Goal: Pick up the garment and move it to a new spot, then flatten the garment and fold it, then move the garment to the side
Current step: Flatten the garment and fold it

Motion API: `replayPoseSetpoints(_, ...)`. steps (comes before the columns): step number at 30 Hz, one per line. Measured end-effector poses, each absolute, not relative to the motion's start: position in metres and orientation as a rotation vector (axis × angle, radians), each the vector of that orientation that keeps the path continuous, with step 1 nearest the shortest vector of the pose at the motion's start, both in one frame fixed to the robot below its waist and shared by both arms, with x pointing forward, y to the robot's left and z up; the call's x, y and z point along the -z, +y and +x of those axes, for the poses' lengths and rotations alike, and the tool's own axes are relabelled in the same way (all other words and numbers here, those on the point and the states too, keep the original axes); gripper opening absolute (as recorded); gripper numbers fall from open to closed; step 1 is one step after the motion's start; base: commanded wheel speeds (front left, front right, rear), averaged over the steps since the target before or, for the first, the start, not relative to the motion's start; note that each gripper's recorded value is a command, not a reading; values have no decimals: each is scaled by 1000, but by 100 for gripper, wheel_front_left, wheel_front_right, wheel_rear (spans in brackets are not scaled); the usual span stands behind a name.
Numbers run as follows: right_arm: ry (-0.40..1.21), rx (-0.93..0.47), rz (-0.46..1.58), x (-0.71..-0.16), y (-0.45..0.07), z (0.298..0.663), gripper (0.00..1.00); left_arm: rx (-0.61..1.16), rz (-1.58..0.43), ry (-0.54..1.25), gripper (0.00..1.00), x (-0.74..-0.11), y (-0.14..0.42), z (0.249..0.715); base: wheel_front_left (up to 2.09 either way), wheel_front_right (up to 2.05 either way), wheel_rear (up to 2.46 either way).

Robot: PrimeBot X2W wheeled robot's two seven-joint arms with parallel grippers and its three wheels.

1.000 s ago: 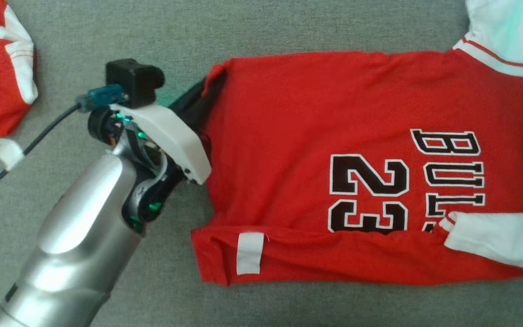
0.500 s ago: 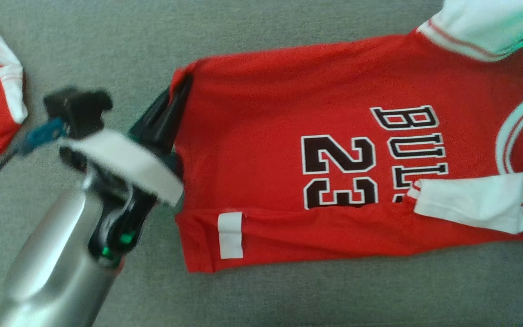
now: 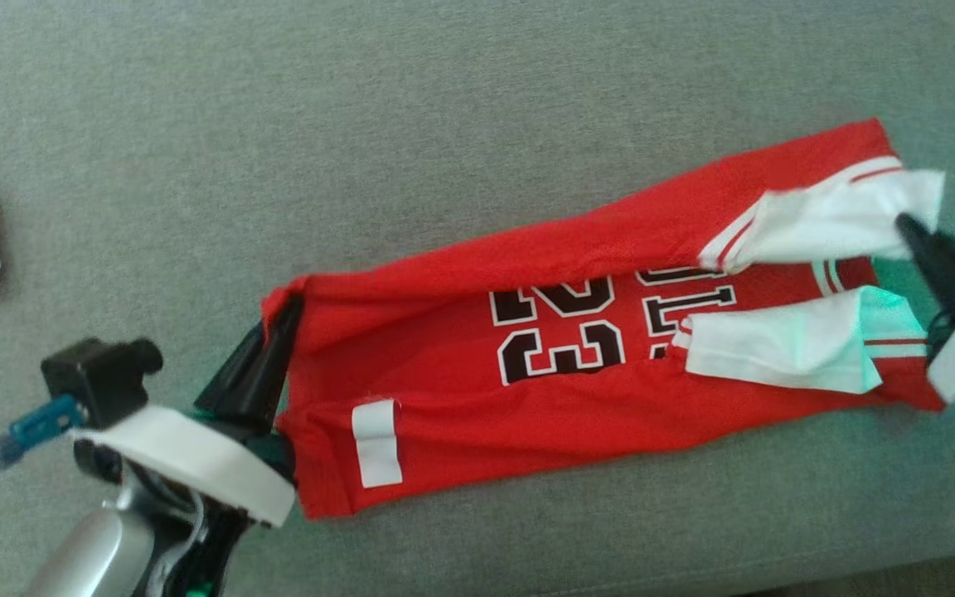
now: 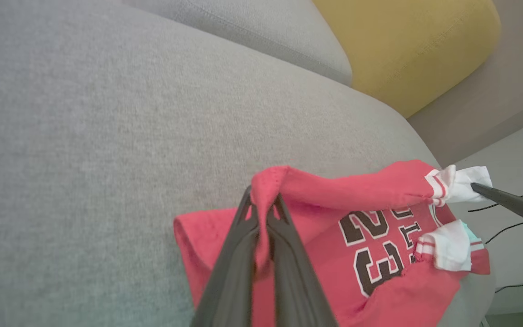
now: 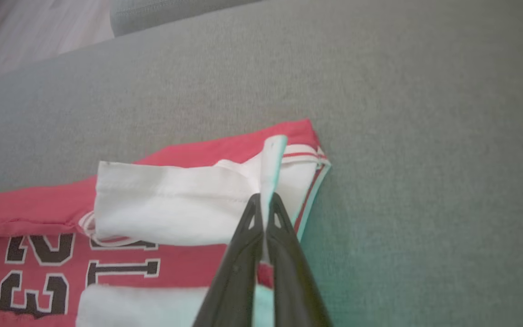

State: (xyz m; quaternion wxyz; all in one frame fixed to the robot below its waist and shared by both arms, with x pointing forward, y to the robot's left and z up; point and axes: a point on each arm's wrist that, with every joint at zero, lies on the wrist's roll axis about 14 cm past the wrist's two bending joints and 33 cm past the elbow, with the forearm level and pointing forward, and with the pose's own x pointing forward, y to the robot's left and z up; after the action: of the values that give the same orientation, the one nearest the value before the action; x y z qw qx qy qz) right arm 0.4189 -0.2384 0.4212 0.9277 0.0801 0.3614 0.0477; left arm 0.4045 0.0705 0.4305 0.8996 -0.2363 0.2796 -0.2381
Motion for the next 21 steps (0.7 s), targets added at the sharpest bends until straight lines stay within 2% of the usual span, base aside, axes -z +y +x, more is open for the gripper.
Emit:
replayPoseSetpoints(4,794,-111,154,-410,-232,408,0,488,-473,611,0,-421,71,396,0,0,0)
replayPoseSetpoints(5,804,-117,149,-409,-231,407,16,479,-456,616,17,-418,73,395,0,0,0)
replayPoseSetpoints(6,808,-122,146,-408,-229,406,100,471,-435,618,49,-415,76,395,0,0,0)
replayPoseSetpoints(7,821,-127,145,-406,-227,405,100,465,-408,620,100,-412,79,394,0,0,0)
replayPoseSetpoints(11,858,-142,139,-404,-225,402,100,418,-300,604,100,-403,95,396,0,0,0)
replayPoseSetpoints(17,844,-40,147,-409,-251,404,100,271,-277,367,100,-425,113,420,0,0,0)
replayPoseSetpoints(21,914,-19,160,-393,-247,395,100,240,-252,256,100,-432,113,421,0,0,0)
